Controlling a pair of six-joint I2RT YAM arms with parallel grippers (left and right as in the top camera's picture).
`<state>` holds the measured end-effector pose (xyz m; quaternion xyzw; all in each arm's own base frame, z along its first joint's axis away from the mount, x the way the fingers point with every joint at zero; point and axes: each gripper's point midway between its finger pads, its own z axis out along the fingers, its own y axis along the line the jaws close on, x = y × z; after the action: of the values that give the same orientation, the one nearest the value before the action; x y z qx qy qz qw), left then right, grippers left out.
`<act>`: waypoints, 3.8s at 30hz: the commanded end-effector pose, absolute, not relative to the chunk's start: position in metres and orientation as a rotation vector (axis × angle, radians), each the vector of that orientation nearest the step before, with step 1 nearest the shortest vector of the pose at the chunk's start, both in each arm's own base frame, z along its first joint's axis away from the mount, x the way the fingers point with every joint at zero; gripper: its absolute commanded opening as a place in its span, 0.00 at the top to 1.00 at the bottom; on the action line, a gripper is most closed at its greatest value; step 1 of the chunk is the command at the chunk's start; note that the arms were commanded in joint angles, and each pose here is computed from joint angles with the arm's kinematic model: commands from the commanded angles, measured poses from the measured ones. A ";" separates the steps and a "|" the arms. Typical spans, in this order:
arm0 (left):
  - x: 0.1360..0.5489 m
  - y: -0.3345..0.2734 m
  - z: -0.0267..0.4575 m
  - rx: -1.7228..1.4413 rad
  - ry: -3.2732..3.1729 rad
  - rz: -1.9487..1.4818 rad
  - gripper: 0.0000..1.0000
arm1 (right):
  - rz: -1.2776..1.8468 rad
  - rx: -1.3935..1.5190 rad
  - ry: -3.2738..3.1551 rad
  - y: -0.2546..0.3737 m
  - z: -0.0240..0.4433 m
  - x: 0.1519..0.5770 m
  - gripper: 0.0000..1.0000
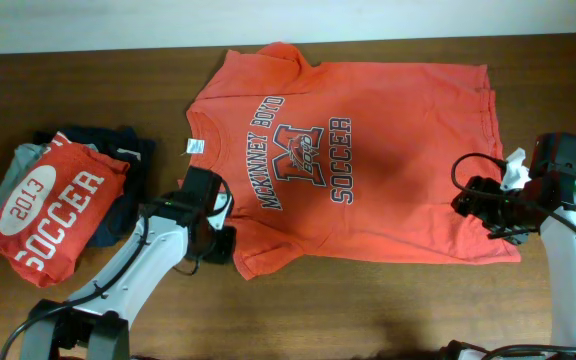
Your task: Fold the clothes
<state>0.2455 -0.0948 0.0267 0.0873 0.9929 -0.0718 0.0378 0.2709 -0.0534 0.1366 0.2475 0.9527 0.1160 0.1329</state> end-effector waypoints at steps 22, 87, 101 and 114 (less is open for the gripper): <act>0.215 -0.147 0.013 0.743 3.043 -0.340 0.51 | 0.356 0.728 2.760 -0.052 0.137 0.272 0.25; 0.218 -0.169 0.090 0.696 3.096 -0.188 0.45 | 0.354 0.726 2.756 -0.052 0.137 0.273 0.25; 0.219 -0.137 0.030 0.601 3.059 0.042 0.63 | 0.354 0.726 2.755 -0.052 0.137 0.273 0.25; 0.218 -0.136 0.016 0.603 3.060 0.050 0.62 | 0.354 0.726 2.756 -0.052 0.137 0.273 0.25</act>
<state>0.2216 -0.1417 0.0225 0.2013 0.9793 0.0062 0.0217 0.2720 -0.0532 0.1370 0.2470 0.9523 0.1175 0.1350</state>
